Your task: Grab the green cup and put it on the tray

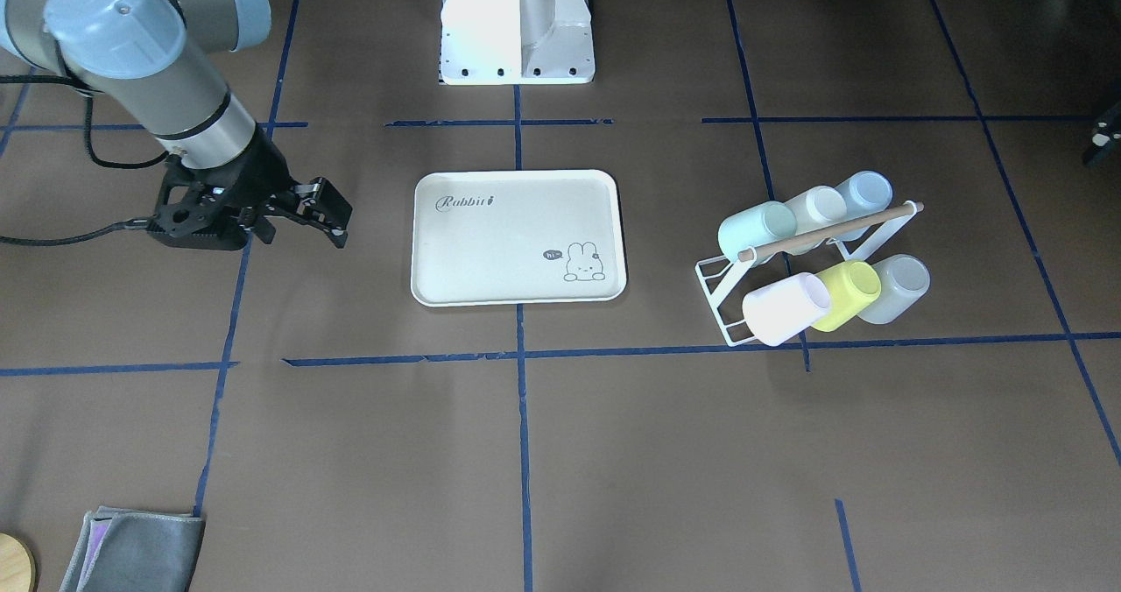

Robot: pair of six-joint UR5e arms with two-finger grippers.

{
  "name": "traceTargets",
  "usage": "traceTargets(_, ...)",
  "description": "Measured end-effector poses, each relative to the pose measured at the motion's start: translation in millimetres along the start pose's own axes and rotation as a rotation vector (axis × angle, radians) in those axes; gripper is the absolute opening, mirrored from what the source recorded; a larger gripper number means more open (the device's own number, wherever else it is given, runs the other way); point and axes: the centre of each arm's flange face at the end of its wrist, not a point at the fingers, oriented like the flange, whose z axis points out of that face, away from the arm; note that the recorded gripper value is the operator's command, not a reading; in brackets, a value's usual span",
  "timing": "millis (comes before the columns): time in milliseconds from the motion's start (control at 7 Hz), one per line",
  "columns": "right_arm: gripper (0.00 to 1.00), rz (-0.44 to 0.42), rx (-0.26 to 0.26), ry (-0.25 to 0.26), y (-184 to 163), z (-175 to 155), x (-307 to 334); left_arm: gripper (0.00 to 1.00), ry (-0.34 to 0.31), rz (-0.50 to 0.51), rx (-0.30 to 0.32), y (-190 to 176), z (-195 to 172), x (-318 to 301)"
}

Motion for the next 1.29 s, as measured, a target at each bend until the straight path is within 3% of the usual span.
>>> traceTargets(571,1.00,-0.106,-0.013,0.054,-53,-33,98,1.00,-0.262,0.314,-0.121,-9,-27,127)
traceTargets(1286,1.00,-0.156,-0.021,0.096,-68,-36,166,0.99,-0.614,0.744,-0.129,-12,8,268)
